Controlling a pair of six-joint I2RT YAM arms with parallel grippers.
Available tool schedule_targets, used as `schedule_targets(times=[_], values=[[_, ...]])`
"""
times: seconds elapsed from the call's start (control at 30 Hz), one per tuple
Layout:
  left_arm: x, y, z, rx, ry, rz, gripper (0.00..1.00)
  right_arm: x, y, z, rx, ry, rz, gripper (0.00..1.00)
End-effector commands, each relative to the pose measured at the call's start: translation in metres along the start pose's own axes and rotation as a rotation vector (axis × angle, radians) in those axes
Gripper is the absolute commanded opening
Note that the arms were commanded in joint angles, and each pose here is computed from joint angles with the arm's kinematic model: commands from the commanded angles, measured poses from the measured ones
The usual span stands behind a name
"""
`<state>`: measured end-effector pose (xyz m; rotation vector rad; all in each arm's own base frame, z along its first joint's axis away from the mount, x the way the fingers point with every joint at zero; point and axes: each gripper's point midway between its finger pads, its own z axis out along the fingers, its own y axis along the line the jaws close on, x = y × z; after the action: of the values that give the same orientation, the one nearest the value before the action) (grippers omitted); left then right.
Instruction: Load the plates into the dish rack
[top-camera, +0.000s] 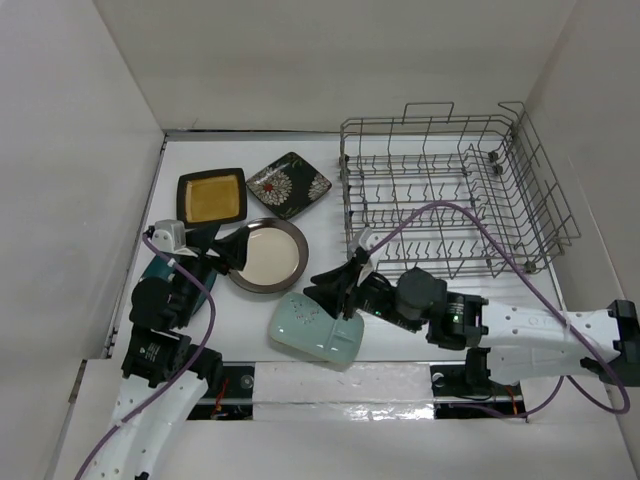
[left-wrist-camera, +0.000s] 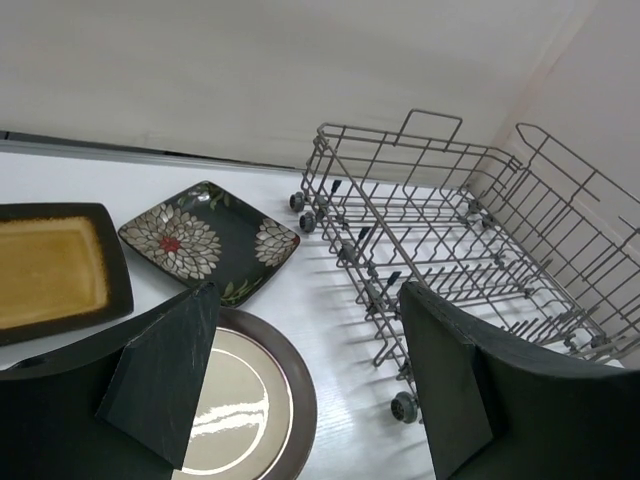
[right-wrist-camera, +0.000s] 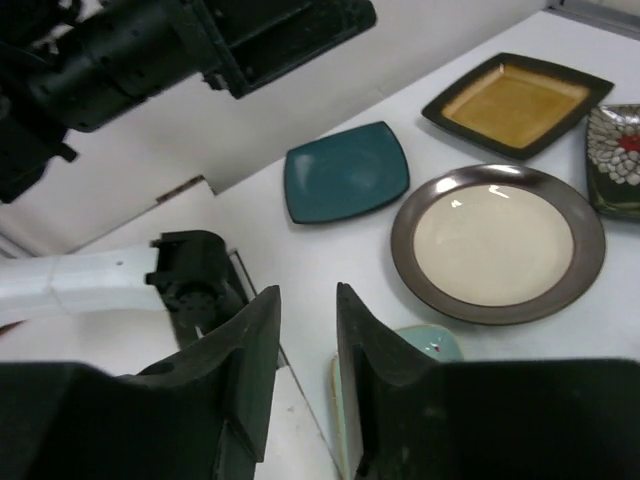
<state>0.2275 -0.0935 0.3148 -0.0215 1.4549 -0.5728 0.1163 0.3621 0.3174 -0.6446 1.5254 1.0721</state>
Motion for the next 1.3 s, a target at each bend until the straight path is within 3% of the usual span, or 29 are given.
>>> schedule_targets(times=[0.0, 0.1, 0.2, 0.23, 0.27, 0.3, 0.4, 0.43, 0.47, 0.53, 0.77, 0.9, 0.93, 1.03, 1.13, 1.17, 1.27], values=[[-0.022, -0.005, -0.003, 0.022, -0.097, 0.022, 0.7, -0.003, 0.0, 0.012, 0.066, 0.016, 0.041, 0.39], [-0.025, -0.005, -0.006, 0.022, -0.106, 0.026, 0.68, 0.006, 0.005, 0.025, 0.064, 0.048, 0.052, 0.51], [-0.027, -0.007, -0.008, 0.029, -0.109, 0.024, 0.65, 0.011, 0.013, 0.037, 0.048, 0.09, 0.044, 0.52], [-0.03, -0.009, -0.011, 0.034, -0.121, 0.024, 0.63, 0.022, 0.013, 0.045, 0.049, 0.119, 0.036, 0.47], [-0.032, -0.009, -0.013, 0.036, -0.129, 0.022, 0.59, 0.025, 0.014, 0.05, 0.05, 0.128, 0.033, 0.16], [-0.034, -0.01, -0.015, 0.037, -0.14, 0.019, 0.56, 0.021, 0.015, 0.055, 0.057, 0.119, 0.037, 0.03], [-0.044, -0.007, -0.026, 0.019, -0.196, 0.009, 0.36, 0.043, 0.008, 0.075, 0.103, 0.171, 0.056, 0.0], [-0.052, -0.001, -0.032, -0.018, -0.238, -0.001, 0.28, 0.032, 0.007, 0.085, 0.109, 0.153, 0.08, 0.0], [-0.054, 0.002, -0.035, -0.034, -0.248, -0.007, 0.13, 0.048, 0.007, 0.097, 0.112, 0.187, 0.088, 0.0], [-0.061, 0.012, -0.042, -0.097, -0.285, -0.022, 0.0, 0.04, 0.006, 0.116, 0.107, 0.168, 0.098, 0.0], [-0.072, 0.035, -0.056, -0.227, -0.353, -0.062, 0.0, 0.086, 0.002, 0.185, 0.111, 0.26, 0.174, 0.0], [-0.07, 0.034, -0.052, -0.223, -0.337, -0.052, 0.0, 0.11, -0.052, 0.206, 0.247, 0.283, 0.214, 0.01], [-0.069, 0.034, -0.051, -0.222, -0.328, -0.047, 0.0, 0.114, -0.066, 0.207, 0.277, 0.284, 0.223, 0.02], [-0.068, 0.03, -0.048, -0.203, -0.32, -0.04, 0.0, 0.115, -0.119, 0.198, 0.419, 0.276, 0.218, 0.18], [-0.068, 0.027, -0.046, -0.184, -0.314, -0.035, 0.0, 0.12, -0.154, 0.174, 0.565, 0.276, 0.176, 0.43], [-0.067, 0.026, -0.046, -0.177, -0.311, -0.031, 0.0, 0.118, -0.157, 0.168, 0.585, 0.27, 0.176, 0.56], [-0.067, 0.023, -0.045, -0.16, -0.307, -0.026, 0.0, 0.142, -0.18, 0.14, 0.709, 0.325, 0.184, 0.65]])
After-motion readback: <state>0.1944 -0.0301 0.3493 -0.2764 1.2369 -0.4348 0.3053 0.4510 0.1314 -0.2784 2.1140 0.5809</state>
